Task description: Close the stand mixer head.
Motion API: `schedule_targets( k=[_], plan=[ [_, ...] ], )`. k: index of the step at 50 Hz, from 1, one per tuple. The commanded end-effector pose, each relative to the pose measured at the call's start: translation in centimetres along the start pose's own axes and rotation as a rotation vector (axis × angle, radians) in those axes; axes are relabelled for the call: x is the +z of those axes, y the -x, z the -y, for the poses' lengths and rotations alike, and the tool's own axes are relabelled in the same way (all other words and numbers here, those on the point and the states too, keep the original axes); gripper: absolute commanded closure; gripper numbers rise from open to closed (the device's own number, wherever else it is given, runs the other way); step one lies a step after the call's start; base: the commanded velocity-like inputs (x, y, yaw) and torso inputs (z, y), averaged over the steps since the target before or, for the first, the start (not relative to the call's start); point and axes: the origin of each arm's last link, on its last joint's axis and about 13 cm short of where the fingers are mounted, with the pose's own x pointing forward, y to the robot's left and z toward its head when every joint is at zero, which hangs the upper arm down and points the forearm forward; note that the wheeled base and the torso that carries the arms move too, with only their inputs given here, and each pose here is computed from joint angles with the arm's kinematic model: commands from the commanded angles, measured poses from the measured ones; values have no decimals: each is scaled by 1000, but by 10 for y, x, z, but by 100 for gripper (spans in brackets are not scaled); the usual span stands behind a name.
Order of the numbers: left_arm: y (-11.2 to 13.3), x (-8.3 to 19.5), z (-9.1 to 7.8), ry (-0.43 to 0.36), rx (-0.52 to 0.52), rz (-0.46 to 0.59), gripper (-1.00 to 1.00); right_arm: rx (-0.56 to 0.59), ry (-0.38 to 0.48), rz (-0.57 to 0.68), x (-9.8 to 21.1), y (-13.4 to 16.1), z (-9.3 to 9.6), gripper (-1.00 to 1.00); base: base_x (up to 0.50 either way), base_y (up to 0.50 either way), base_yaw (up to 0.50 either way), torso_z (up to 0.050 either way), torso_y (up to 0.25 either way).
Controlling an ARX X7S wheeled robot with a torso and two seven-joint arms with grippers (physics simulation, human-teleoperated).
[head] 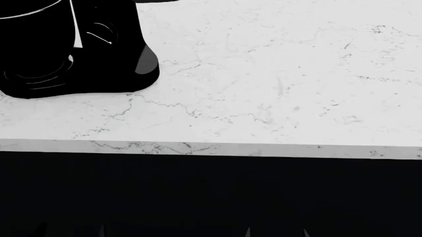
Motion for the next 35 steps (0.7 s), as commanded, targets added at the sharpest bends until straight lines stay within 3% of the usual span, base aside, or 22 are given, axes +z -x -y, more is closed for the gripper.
schedule_targets(
  k=[1,8,15,16,17,18,24,31,33,35],
  plan=[
    [1,1,0,0,0,0,-100,0,0,0,0,1,0,-100,0,0,0,0,0],
    [1,0,1,0,-12,4,-100,-10,50,12,0,1,-2,-100,0,0,0,0,0],
    [1,0,1,-3,-15,6,-100,-4,30,21,1,1,-1,-100,0,0,0,0,0],
    [-28,28,-48,292,9,181,-100,-74,85,-20,13,-58,11,-100,0,3,5,0,0],
    [26,7,5,-14,-28,-2,-100,-6,-63,50,-7,35,-8,-100,0,0,0,0,0],
    [22,10,5,-56,15,15,-100,-14,-63,30,-11,41,-6,-100,0,0,0,0,0],
    [25,10,8,-113,76,18,-100,-13,-73,46,-7,48,-5,-100,0,0,0,0,0],
    [29,12,7,-114,73,46,-100,-17,-79,49,-6,49,-6,-100,0,0,0,0,0],
    [31,15,6,-108,57,128,-100,-14,-83,51,-5,48,-6,-100,0,0,0,0,0],
    [29,18,6,-141,69,111,-100,22,-84,71,11,44,-6,-100,0,0,0,50,0]
  ],
)
